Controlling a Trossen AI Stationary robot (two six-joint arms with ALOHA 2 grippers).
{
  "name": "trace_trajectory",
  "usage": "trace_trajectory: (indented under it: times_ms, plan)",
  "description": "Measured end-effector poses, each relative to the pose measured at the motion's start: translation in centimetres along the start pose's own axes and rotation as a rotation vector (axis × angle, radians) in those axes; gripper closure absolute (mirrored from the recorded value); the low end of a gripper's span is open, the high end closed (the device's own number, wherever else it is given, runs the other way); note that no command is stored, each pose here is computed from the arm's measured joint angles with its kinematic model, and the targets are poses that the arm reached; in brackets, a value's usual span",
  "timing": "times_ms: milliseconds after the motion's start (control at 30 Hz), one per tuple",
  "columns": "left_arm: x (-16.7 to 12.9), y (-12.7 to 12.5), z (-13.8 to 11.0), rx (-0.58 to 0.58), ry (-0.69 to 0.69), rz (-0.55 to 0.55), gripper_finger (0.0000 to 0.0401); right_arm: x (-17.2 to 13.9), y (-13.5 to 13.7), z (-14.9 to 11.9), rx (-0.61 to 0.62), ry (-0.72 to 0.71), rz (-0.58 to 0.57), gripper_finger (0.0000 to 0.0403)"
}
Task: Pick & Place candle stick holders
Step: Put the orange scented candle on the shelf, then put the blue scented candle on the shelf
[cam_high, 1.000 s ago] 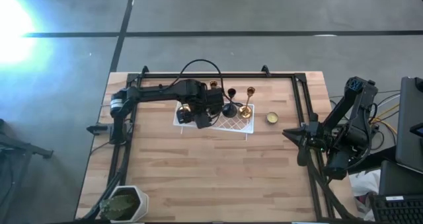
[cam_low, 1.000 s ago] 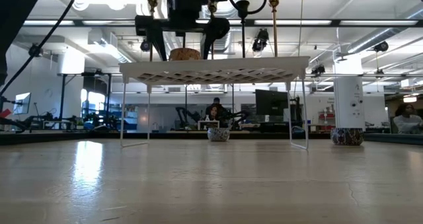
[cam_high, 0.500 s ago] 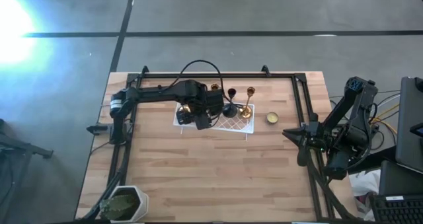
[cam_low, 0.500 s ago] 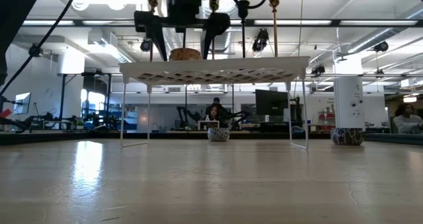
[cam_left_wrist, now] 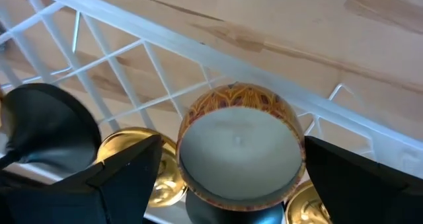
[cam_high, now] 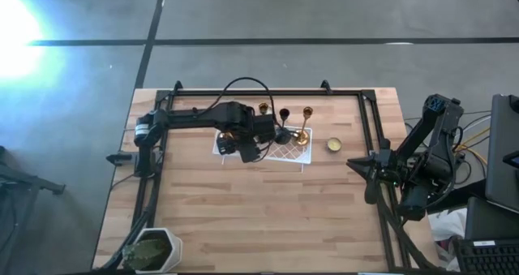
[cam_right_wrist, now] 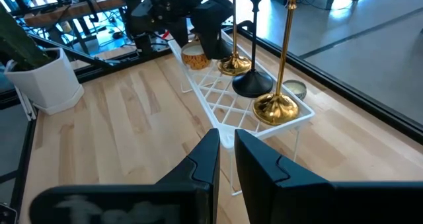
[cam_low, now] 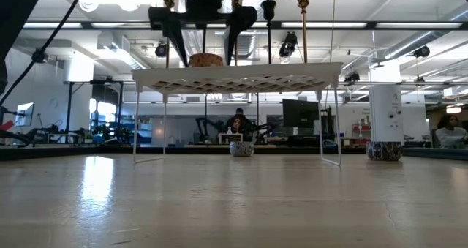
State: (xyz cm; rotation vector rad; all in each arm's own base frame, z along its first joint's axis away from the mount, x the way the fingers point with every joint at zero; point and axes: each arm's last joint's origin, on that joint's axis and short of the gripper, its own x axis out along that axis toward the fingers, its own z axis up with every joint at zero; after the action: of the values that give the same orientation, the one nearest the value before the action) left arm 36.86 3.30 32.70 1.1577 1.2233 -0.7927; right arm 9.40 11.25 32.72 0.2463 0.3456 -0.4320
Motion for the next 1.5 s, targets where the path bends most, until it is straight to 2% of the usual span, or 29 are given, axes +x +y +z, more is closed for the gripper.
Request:
trace_trajectory:
  times_ms: [567, 1000, 1200, 1500]
  plan:
    - [-1.6, -0.4, 1.5, -0.022, 0.073, 0.026, 0.0036, 0.0, 0.0, 0.0, 0.0, 0.0, 0.0, 0.036]
    - [-2.4, -0.7, 4.7, -0.006, 0.022, 0.09, 0.0036, 0.0, 0.0, 0.0, 0.0, 0.0, 0.0, 0.036]
    - [-2.6, -0.5, 6.5, -0.086, -0.038, 0.158, 0.0037, 0.0, 0.0, 0.0, 0.0, 0.0, 0.0, 0.036]
    - [-4.0, -0.9, 10.7, -0.237, -0.17, 0.28, 0.0047, 0.0, 0.0, 0.0, 0.0, 0.0, 0.0, 0.036]
